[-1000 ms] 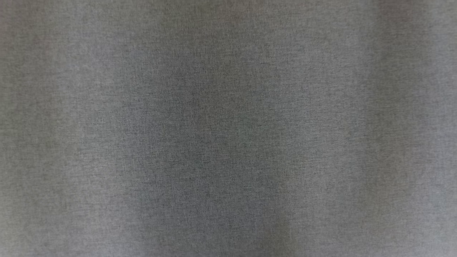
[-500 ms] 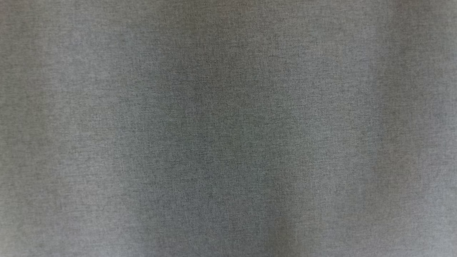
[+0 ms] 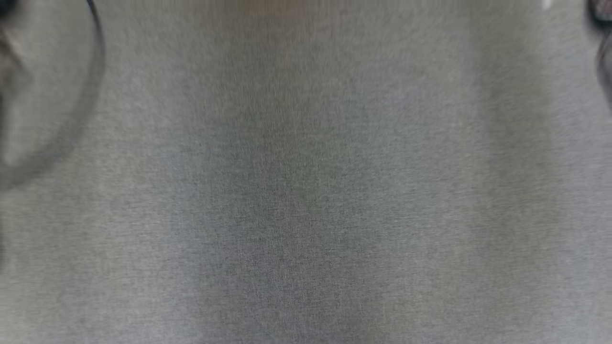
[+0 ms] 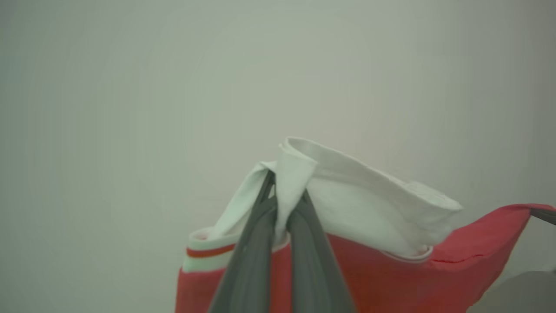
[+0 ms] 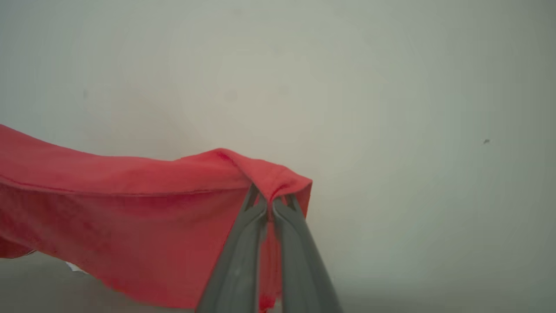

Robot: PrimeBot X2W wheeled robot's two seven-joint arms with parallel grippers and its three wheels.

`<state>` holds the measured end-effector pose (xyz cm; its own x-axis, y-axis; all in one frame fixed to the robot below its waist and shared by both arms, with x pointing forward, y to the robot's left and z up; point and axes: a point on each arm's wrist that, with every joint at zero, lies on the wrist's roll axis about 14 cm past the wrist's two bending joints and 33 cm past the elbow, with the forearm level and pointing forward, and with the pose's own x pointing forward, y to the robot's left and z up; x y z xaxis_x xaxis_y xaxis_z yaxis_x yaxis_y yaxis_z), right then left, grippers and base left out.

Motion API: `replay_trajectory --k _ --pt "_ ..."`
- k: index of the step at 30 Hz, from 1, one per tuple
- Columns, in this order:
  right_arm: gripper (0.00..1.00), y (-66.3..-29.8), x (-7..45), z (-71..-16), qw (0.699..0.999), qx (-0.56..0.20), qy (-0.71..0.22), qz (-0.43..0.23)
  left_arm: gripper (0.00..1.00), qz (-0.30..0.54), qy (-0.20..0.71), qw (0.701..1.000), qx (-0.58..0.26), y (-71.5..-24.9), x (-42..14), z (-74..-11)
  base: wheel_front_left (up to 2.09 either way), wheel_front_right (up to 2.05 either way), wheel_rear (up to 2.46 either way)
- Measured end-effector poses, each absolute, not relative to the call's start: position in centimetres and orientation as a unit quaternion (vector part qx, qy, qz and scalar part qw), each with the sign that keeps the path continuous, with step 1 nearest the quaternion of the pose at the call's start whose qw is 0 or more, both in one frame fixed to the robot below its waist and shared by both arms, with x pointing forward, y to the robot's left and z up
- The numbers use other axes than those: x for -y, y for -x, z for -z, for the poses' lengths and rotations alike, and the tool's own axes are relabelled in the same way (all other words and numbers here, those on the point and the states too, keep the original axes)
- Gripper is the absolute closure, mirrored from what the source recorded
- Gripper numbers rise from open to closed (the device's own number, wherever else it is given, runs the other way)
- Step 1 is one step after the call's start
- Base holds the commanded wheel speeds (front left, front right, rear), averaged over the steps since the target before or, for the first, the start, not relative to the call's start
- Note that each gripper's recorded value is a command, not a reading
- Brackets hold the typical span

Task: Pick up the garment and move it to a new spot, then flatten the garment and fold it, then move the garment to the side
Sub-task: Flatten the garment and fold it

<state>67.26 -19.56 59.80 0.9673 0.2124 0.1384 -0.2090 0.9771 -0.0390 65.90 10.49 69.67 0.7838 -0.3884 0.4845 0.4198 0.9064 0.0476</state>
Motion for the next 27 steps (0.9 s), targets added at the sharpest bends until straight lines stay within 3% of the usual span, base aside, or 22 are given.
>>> replay_trajectory --k 18,27 --pt "1.0 -48.2 20.5 -48.1 0.989 -0.05 -0.084 -0.108 1.0 0.177 0.117 0.97 0.116 -47.2 -11.1 -58.2 0.0 0.0 0.0" --pt "1.0 -41.5 21.5 -44.4 0.985 -0.114 -0.097 -0.082 1.0 0.136 0.156 0.978 0.027 -40.5 -11.3 -52.5 0.0 0.0 0.0"
